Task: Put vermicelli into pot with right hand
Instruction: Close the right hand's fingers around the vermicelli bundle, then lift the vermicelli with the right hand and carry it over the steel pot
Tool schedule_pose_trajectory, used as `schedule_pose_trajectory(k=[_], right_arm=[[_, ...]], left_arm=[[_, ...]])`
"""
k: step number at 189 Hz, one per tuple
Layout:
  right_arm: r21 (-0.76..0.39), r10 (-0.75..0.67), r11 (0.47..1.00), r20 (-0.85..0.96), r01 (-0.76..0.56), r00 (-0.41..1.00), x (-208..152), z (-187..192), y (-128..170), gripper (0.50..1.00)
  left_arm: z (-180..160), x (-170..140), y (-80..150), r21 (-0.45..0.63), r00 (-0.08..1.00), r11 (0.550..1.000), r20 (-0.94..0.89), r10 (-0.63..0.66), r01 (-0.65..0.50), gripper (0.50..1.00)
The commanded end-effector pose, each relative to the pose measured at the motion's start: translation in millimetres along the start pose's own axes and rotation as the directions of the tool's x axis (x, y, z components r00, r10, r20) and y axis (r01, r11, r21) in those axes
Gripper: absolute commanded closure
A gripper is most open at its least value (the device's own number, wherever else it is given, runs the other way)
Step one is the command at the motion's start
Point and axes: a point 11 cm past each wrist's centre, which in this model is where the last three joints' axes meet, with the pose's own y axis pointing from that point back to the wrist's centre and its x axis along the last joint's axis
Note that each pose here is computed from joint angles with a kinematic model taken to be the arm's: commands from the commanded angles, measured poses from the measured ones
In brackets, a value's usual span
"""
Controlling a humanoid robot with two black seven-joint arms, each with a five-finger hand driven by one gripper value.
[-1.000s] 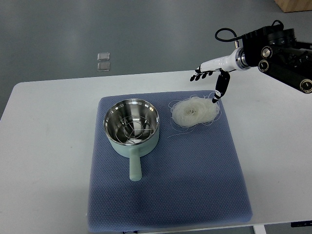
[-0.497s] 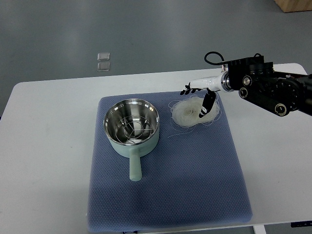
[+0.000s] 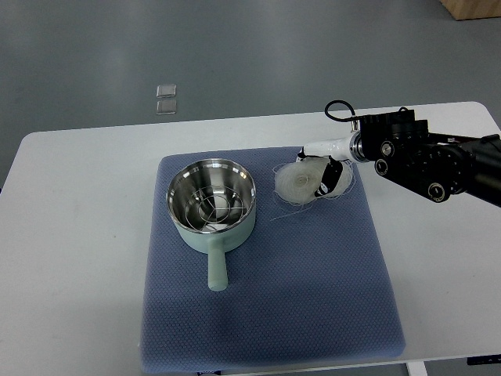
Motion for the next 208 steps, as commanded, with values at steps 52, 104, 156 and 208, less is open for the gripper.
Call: schedule_pose_trajectory(k=[52, 104, 156, 208], right_arm=[[0.066, 0.086, 0.995, -0.083, -0.081, 0.993, 84, -15, 66, 1.000], [0.179, 0.182, 0.971, -0.128, -0.158, 0.975, 177, -59, 185, 1.000], [0.262, 0.201, 0.953, -0.163, -0.154, 0.966, 180, -101, 180, 1.000], [0.395, 0.178, 0.911, -0.105, -0.123, 0.978, 146, -163, 119, 1.000]], left_arm=[[0, 0, 0, -0.002, 1.000, 1.000, -0.001, 0.000, 0.000, 0.500], [0, -1, 0, -0.002, 1.000, 1.000, -0.001, -0.003, 0.003, 0.500], [0, 0, 0, -0.002, 1.000, 1.000, -0.001, -0.001, 0.001, 0.500], [0, 0, 0, -0.002, 1.000, 1.000, -0.001, 0.000, 0.000, 0.500]])
